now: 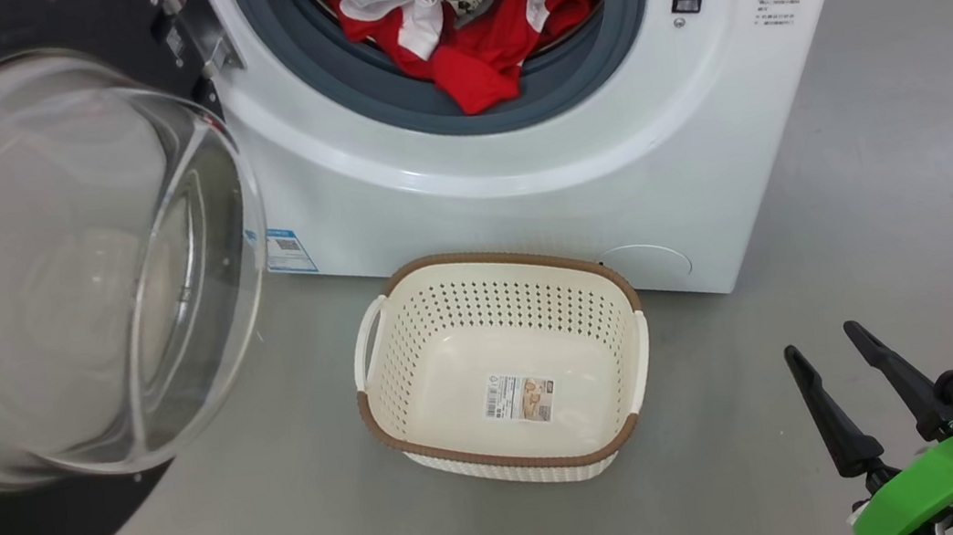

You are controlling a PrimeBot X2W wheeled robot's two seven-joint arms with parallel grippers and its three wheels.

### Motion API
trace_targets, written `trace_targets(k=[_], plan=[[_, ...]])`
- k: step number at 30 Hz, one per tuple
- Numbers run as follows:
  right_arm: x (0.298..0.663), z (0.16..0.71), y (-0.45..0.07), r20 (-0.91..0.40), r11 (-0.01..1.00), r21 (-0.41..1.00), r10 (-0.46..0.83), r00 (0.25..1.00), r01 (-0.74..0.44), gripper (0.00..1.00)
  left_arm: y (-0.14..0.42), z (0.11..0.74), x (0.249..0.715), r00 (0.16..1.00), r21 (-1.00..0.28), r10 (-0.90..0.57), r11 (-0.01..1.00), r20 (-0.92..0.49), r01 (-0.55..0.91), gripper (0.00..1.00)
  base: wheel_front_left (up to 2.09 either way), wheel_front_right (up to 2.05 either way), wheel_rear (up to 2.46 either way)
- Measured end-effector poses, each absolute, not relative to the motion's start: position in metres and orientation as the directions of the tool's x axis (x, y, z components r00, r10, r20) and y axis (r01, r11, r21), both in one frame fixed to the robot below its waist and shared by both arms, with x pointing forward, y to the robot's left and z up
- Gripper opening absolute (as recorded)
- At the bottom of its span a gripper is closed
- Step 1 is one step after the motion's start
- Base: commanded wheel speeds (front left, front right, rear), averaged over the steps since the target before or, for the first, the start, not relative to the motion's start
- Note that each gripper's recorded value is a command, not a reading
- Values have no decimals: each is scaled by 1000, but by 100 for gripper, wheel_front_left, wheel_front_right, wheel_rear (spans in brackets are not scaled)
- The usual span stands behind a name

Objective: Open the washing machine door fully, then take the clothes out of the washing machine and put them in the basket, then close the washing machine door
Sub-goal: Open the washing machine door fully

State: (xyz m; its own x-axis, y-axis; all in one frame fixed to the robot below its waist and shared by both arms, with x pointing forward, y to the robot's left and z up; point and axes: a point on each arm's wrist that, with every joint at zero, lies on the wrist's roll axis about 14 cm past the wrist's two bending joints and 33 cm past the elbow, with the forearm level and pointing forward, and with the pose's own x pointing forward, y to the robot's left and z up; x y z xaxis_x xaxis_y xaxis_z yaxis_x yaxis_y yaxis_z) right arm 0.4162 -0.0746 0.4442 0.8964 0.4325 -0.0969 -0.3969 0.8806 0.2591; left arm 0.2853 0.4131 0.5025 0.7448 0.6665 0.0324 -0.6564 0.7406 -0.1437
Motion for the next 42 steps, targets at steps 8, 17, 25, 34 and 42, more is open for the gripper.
trace_targets(k=[8, 17, 25, 34, 42], plan=[[422, 441, -79, -101, 885, 257, 425, 900, -389, 100, 441, 502, 282, 705, -120, 709, 701, 20, -703, 0, 0, 0, 0], [439, 438, -80, -91, 884, 259, 424, 901, -389, 100, 461, 504, 295, 678, -78, 735, 677, 21, -732, 0, 0, 0, 0], [447, 425, -80, -112, 881, 262, 432, 895, -393, 100, 473, 501, 310, 656, -55, 754, 656, 10, -753, 0, 0, 0, 0], [448, 423, -78, -114, 879, 264, 438, 892, -397, 100, 493, 504, 304, 619, -27, 785, 619, 2, -785, 0, 0, 0, 0], [447, 429, -77, -102, 878, 259, 439, 893, -402, 100, 495, 503, 301, 624, -29, 781, 624, -7, -781, 0, 0, 0, 0]])
